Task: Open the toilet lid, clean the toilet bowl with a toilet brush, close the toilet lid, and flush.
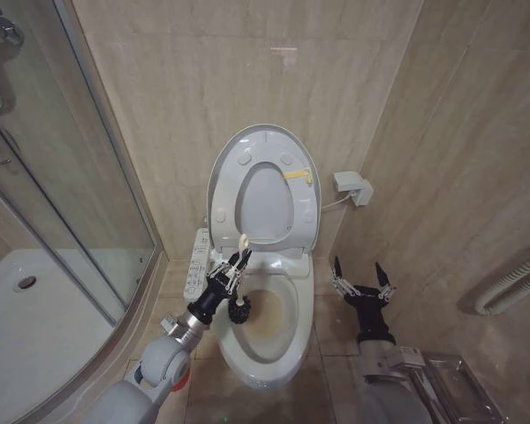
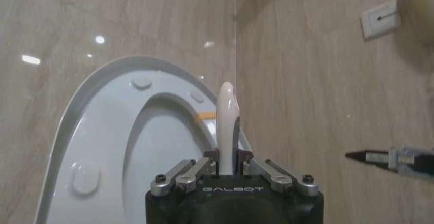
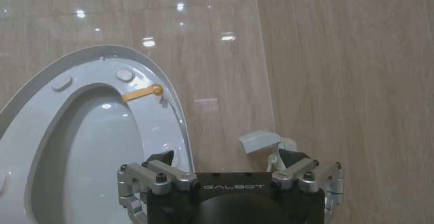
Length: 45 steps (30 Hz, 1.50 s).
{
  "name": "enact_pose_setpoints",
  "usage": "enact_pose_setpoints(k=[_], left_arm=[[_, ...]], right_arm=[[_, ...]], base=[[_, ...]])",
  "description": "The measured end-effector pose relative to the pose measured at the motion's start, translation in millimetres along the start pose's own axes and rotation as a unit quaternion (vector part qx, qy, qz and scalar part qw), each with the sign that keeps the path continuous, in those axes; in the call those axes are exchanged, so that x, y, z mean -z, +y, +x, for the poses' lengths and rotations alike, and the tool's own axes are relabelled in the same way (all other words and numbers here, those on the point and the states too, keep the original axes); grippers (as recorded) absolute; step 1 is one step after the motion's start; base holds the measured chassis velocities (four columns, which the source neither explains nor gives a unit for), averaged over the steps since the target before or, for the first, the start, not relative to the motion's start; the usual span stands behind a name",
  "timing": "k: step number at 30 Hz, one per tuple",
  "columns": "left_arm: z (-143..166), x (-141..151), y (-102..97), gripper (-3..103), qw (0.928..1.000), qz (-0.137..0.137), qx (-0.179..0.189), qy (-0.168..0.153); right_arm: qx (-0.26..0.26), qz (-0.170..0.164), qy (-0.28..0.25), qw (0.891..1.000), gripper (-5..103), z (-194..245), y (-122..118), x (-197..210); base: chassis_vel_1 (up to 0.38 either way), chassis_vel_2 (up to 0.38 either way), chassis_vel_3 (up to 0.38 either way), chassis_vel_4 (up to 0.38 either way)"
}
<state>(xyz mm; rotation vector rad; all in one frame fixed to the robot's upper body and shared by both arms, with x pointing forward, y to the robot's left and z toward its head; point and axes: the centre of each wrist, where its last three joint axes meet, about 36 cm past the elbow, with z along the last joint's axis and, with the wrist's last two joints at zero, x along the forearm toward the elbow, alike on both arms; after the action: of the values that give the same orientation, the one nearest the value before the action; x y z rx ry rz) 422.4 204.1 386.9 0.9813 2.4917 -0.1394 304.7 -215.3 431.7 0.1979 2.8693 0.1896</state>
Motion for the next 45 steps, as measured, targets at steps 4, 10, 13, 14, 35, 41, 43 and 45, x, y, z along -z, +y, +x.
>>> enact_pose_setpoints(k=[4, 10, 13, 14, 35, 41, 43, 45], left_arm=[[-0.6, 4.5, -2.7, 17, 1.0, 0.001, 0.006, -0.007], [14.7, 26.5, 3.9, 17, 0.9995, -0.02, 0.023, -0.006], [32.4, 38.4, 11.6, 17, 0.9987, -0.035, 0.036, 0.005], [44.5, 48.5, 17.5, 17, 0.9976, -0.047, 0.05, 0.01], [172.5, 103.5, -18.0, 17, 0.967, -0.13, 0.213, 0.053], [191.3, 61.3, 0.4, 17, 0.9599, -0.131, 0.24, 0.064], [198.6, 52.4, 5.8, 17, 0.9569, -0.133, 0.25, 0.065], [206.5, 41.6, 10.6, 17, 0.9542, -0.135, 0.258, 0.069]], right_arm=[[0.0, 0.0, 0.0, 1.0, 100, 0.0, 0.0, 0.0], [0.0, 0.0, 0.0, 1.0, 100, 0.0, 0.0, 0.0], [0.0, 0.0, 0.0, 1.0, 100, 0.0, 0.0, 0.0], [0.0, 0.0, 0.0, 1.0, 100, 0.0, 0.0, 0.0], [0.0, 0.0, 0.0, 1.0, 100, 0.0, 0.0, 0.0], [0.0, 0.0, 0.0, 1.0, 100, 0.0, -0.1, 0.0], [0.0, 0.0, 0.0, 1.0, 100, 0.0, 0.0, 0.0], [0.0, 0.0, 0.0, 1.0, 100, 0.0, -0.1, 0.0]], base=[[0.0, 0.0, 0.0, 0.0], [0.0, 0.0, 0.0, 0.0], [0.0, 0.0, 0.0, 0.0], [0.0, 0.0, 0.0, 0.0], [0.0, 0.0, 0.0, 0.0], [0.0, 0.0, 0.0, 0.0], [0.0, 0.0, 0.0, 0.0], [0.0, 0.0, 0.0, 0.0]])
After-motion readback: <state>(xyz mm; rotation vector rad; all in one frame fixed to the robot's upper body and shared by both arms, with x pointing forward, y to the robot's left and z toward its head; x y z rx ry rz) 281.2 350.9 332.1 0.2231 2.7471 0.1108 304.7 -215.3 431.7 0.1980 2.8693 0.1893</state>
